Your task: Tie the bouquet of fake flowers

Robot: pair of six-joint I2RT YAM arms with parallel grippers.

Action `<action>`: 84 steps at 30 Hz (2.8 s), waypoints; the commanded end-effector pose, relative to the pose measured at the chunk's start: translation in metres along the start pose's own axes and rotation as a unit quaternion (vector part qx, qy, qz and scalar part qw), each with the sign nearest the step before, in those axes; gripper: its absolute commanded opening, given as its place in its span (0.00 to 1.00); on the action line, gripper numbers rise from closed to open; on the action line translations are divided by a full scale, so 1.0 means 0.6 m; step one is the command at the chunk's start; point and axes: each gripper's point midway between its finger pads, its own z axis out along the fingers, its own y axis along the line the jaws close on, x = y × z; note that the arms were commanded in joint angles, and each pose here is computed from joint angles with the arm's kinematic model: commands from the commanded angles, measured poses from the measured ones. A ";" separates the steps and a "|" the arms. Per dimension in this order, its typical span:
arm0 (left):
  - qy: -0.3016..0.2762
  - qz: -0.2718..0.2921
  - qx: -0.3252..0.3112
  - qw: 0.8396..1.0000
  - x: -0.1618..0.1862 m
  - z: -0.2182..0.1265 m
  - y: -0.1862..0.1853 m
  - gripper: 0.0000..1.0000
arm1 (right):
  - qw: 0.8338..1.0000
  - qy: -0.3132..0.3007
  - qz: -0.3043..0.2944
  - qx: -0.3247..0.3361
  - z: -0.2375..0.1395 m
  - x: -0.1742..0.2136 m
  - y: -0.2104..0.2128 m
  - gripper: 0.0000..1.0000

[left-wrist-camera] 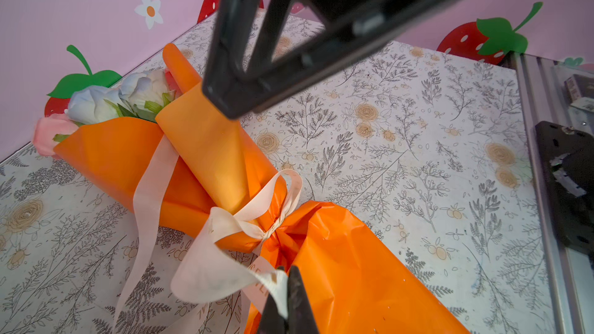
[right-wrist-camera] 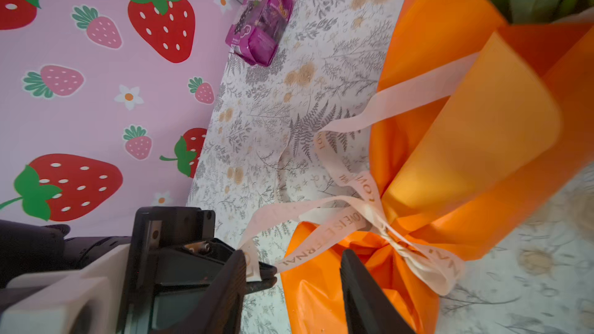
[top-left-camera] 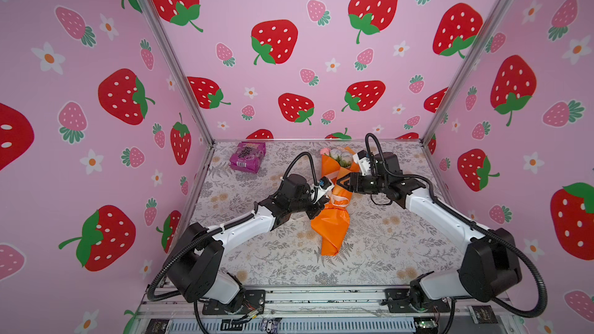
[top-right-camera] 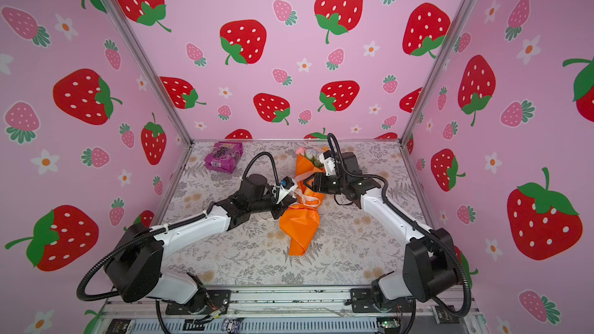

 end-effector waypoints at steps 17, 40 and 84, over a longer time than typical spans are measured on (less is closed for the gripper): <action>0.013 0.013 0.010 1.000 -0.005 0.017 0.002 0.05 | 0.993 0.070 0.072 -0.058 0.092 0.044 0.036 0.53; 0.198 -0.428 -0.180 0.863 0.224 -0.104 0.115 0.64 | 0.999 -0.007 0.050 0.018 0.068 0.026 -0.029 0.04; 0.235 -0.354 -0.083 0.901 0.195 0.088 0.247 0.61 | 0.998 0.004 0.057 0.009 0.076 0.025 -0.033 0.07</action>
